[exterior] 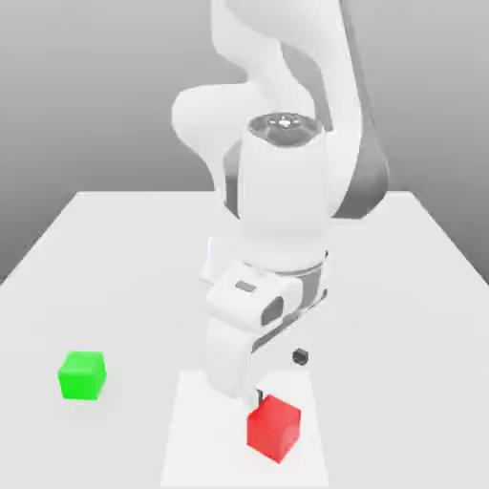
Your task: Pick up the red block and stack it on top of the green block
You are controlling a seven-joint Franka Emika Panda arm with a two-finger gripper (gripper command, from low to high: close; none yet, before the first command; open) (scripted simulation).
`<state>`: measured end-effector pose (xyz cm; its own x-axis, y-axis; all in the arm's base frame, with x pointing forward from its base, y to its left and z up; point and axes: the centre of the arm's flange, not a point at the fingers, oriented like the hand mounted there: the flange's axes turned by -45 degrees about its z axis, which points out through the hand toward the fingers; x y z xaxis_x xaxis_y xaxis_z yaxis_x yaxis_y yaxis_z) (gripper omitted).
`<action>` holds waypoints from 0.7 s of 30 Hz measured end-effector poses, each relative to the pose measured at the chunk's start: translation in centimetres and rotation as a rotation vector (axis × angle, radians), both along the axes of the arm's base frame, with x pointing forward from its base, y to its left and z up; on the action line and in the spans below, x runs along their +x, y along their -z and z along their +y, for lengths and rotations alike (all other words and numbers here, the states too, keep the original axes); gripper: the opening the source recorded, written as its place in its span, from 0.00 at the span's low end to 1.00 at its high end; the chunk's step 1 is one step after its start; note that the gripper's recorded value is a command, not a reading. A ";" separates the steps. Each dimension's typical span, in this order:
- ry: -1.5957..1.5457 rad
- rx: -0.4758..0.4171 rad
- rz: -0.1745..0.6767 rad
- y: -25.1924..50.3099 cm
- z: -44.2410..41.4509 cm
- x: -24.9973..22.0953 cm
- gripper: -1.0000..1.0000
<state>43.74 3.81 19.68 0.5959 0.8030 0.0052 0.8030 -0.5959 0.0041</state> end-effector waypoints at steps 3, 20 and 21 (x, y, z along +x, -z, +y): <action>-0.007 -0.001 0.006 3.6 0.0 -0.1 0.50; 0.254 -0.016 0.004 -2.3 -8.0 -1.0 0.00; 0.345 -0.018 0.003 -2.7 -10.7 -1.6 0.00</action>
